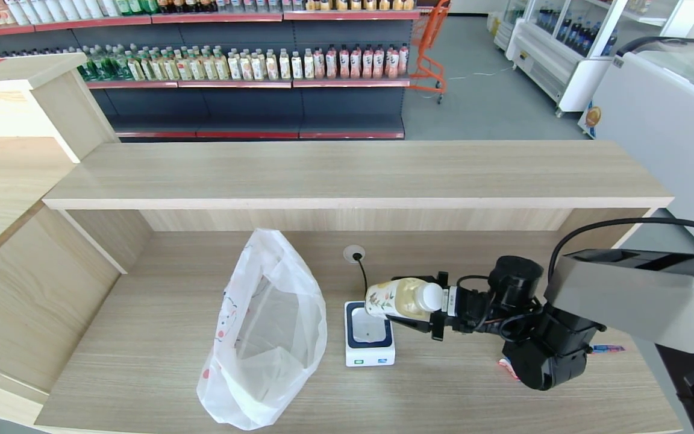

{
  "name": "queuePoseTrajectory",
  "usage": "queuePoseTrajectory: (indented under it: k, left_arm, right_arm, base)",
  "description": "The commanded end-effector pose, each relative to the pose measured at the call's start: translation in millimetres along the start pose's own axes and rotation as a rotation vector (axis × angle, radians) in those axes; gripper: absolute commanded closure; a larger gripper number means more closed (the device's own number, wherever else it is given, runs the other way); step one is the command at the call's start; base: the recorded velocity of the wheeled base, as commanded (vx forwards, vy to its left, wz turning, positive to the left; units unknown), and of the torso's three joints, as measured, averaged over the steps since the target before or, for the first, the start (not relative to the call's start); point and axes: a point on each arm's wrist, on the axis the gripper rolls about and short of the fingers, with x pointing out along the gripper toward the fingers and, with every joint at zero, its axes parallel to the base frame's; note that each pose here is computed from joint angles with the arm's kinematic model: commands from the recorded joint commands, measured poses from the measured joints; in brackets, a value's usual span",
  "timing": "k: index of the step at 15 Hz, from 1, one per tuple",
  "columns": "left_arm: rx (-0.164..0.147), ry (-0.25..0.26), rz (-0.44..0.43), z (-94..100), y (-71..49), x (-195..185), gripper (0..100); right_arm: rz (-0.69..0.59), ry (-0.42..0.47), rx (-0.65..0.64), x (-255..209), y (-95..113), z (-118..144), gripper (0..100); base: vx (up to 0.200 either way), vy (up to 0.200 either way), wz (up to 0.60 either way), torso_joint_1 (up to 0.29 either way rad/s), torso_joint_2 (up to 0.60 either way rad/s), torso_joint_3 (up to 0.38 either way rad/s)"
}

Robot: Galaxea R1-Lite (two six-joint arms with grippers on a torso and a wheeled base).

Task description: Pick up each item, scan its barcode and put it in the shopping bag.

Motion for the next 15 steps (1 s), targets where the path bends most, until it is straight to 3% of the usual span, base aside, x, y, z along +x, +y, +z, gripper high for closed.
queuePoseTrajectory:
  k: [1,6,15]
  left_arm:
    - [0.000,-0.001,0.000,0.0,0.0,0,0]
    - [0.000,-0.001,0.000,0.0,0.0,0,0]
    - [0.000,-0.001,0.000,0.0,0.0,0,0]
  right_arm:
    - [0.004,-0.010,-0.018,3,0,-5,100]
    - [0.060,-0.050,-0.061,6,9,-18,100]
    - [0.085,-0.105,-0.128,16,8,-36,100]
  base:
    - [0.000,0.000,0.00,0.000,0.00,0.000]
    - [0.000,0.000,0.00,0.000,0.00,0.000]
    - [0.000,0.000,0.00,0.000,0.00,0.000]
